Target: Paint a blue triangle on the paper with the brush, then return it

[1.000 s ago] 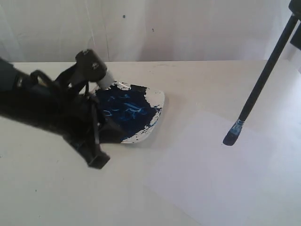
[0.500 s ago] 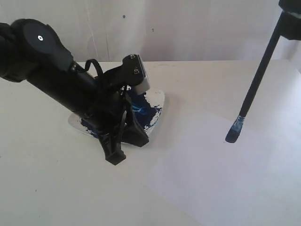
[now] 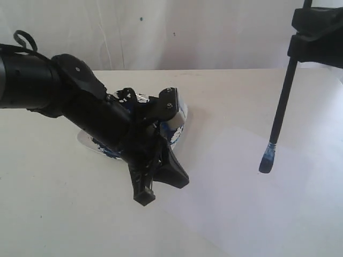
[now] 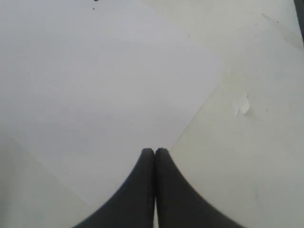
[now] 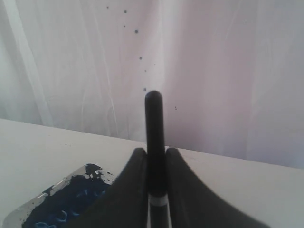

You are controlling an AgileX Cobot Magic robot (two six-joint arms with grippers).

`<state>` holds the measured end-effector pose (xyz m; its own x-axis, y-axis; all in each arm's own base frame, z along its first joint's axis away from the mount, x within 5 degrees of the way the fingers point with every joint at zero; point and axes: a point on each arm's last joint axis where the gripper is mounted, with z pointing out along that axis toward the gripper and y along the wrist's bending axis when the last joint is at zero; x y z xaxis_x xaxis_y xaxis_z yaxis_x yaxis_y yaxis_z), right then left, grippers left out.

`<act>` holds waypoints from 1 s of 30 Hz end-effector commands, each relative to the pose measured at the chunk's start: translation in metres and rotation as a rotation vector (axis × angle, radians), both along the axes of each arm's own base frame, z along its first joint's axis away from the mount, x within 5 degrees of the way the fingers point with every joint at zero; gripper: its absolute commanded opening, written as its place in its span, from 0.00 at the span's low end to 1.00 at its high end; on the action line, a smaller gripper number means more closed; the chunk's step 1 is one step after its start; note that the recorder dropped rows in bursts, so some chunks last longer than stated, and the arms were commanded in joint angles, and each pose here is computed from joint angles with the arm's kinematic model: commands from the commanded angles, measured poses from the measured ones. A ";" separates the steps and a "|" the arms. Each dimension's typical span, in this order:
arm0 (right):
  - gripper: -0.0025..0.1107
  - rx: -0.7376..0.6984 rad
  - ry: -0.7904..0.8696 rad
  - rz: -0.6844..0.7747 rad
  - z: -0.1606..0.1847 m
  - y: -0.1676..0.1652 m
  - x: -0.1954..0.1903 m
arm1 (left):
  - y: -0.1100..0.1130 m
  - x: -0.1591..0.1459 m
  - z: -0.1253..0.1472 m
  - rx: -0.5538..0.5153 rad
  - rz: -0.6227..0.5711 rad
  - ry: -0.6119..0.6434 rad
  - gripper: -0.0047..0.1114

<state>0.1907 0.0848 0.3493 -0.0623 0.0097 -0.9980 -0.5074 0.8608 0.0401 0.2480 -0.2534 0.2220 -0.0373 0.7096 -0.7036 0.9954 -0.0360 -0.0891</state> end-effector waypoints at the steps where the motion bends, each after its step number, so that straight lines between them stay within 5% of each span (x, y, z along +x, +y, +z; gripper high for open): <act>1: 0.02 -0.010 0.008 -0.046 0.000 -0.006 -0.004 | -0.009 0.000 -0.013 -0.049 -0.041 0.049 0.04; 10: 0.02 -0.009 0.007 -0.044 -0.003 -0.007 -0.009 | -0.026 0.005 -0.041 -0.024 -0.055 -0.051 0.04; 17: 0.02 -0.026 0.000 -0.047 -0.003 -0.008 -0.009 | -0.041 -0.013 -0.052 0.149 -0.102 -0.173 0.04; 30: 0.02 -0.028 0.003 -0.049 -0.004 -0.008 -0.008 | -0.051 0.001 -0.028 0.296 -0.169 -0.118 0.04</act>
